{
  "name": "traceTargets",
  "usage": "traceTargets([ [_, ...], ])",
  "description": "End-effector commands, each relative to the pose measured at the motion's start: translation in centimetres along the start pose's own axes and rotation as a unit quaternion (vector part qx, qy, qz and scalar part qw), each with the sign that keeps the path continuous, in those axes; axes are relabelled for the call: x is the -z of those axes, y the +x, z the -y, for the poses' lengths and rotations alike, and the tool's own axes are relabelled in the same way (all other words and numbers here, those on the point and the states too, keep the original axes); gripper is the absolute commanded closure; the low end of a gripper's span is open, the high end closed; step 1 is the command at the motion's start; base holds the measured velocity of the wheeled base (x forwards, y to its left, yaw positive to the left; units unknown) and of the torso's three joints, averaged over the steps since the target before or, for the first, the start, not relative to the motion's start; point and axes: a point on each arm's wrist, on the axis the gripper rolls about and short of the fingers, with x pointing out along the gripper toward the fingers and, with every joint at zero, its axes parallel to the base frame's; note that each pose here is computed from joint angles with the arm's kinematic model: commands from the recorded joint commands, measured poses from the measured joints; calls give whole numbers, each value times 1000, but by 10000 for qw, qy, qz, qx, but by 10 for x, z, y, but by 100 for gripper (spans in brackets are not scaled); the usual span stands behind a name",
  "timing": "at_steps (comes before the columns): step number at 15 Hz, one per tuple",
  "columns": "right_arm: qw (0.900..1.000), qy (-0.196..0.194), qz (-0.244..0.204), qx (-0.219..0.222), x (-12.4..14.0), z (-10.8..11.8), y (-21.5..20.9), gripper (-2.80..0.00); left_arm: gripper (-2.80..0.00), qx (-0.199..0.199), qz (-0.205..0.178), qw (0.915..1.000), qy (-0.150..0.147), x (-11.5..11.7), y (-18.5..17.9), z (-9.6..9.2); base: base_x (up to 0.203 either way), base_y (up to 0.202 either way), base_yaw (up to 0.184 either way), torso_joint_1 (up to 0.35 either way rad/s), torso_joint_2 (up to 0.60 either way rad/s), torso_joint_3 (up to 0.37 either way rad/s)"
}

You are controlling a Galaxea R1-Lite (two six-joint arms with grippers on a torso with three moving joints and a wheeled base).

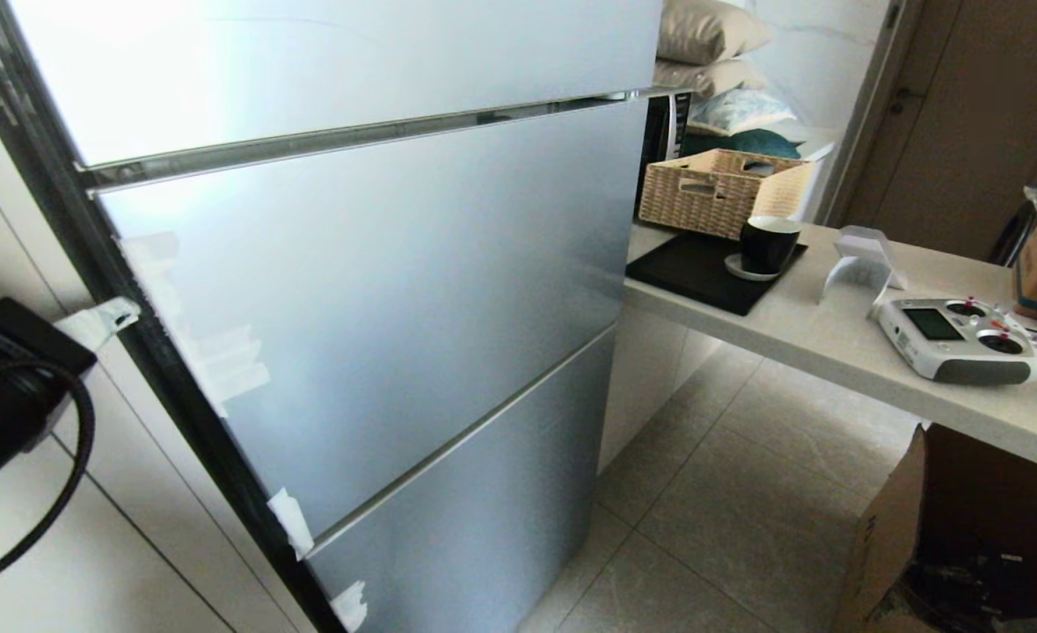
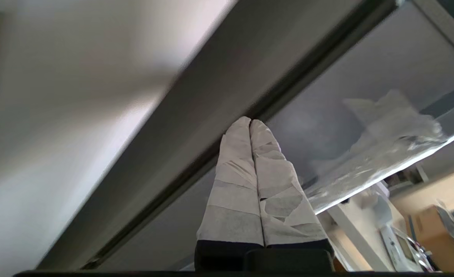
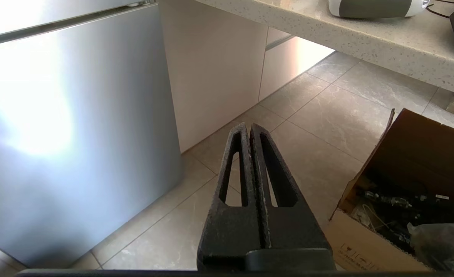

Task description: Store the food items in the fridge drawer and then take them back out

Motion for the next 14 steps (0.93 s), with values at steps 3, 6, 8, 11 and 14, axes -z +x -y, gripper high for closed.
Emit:
traceTargets([
  [3, 10000, -2, -5, -5, 0, 0, 0, 0, 0, 104, -31, 9999, -8, -1, 13, 7, 0, 0, 0, 0, 0, 0],
  [6, 10000, -2, -5, -5, 0, 0, 0, 0, 0, 149, -24, 9999, -4, -2, 15, 9, 0, 0, 0, 0, 0, 0],
  [8, 10000, -2, -5, -5, 0, 0, 0, 0, 0, 272, -78, 9996, -17, 0, 15, 14, 0, 0, 0, 0, 0, 0],
  [11, 10000, -2, -5, -5, 0, 0, 0, 0, 0, 406, -189, 9990, -33, 4, 13, 19, 0, 0, 0, 0, 0, 0],
  [14, 10000, -2, -5, -5, 0, 0, 0, 0, 0, 449, -281, 9986, -12, 8, 12, 19, 0, 0, 0, 0, 0, 0],
])
